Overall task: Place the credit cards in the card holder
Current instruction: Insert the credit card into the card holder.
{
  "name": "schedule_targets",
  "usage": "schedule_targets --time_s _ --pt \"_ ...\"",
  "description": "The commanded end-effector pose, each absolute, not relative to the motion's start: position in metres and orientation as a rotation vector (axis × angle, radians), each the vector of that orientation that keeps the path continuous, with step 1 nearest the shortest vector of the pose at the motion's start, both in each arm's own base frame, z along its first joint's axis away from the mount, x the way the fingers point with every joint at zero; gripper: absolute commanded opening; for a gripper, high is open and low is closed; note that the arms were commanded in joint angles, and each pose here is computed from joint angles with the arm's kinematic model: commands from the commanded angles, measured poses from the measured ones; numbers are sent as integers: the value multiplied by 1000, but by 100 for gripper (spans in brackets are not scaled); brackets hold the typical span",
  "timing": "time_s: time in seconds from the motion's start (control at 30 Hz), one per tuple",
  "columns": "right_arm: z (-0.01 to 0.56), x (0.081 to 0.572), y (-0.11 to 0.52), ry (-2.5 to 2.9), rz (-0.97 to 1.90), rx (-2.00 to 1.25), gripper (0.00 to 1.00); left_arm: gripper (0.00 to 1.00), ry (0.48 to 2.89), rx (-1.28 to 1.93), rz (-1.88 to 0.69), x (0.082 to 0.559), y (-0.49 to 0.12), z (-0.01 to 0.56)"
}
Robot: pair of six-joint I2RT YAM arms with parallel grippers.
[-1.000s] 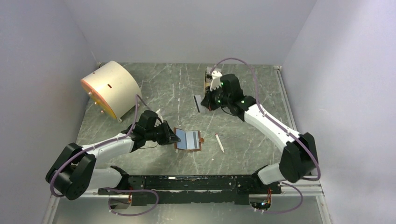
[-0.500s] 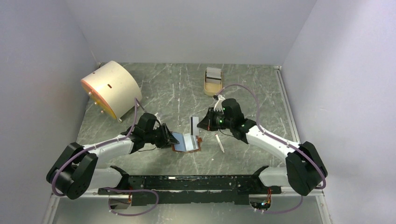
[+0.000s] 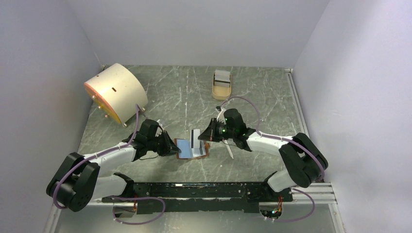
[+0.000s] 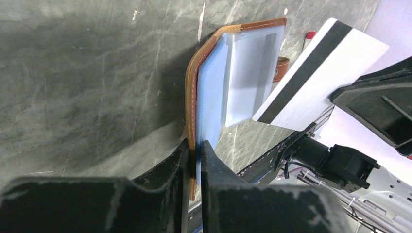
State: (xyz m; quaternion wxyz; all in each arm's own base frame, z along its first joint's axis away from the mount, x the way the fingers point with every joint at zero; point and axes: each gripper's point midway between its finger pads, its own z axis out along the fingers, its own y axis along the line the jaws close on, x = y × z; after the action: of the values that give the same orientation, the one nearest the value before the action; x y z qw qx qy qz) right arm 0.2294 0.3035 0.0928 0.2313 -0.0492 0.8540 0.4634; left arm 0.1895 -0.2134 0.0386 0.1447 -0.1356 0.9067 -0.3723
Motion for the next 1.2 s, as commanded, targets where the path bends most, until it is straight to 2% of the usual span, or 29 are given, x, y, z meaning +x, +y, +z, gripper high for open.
schedule_targets --time_s 0.0,0.43,0.7,1.17 --pt "89 230 313 2335 1326 -126 0 13 2635 -384 -1001 192 -205 31" --pt "48 225 312 2426 1308 -94 0 17 2672 -386 -968 186 -201 17" --pt "36 219 310 2458 1304 -90 0 14 2687 -391 -937 185 -198 11" --pt "26 208 308 2522 1302 -143 0 17 2690 -380 -945 184 -199 9"
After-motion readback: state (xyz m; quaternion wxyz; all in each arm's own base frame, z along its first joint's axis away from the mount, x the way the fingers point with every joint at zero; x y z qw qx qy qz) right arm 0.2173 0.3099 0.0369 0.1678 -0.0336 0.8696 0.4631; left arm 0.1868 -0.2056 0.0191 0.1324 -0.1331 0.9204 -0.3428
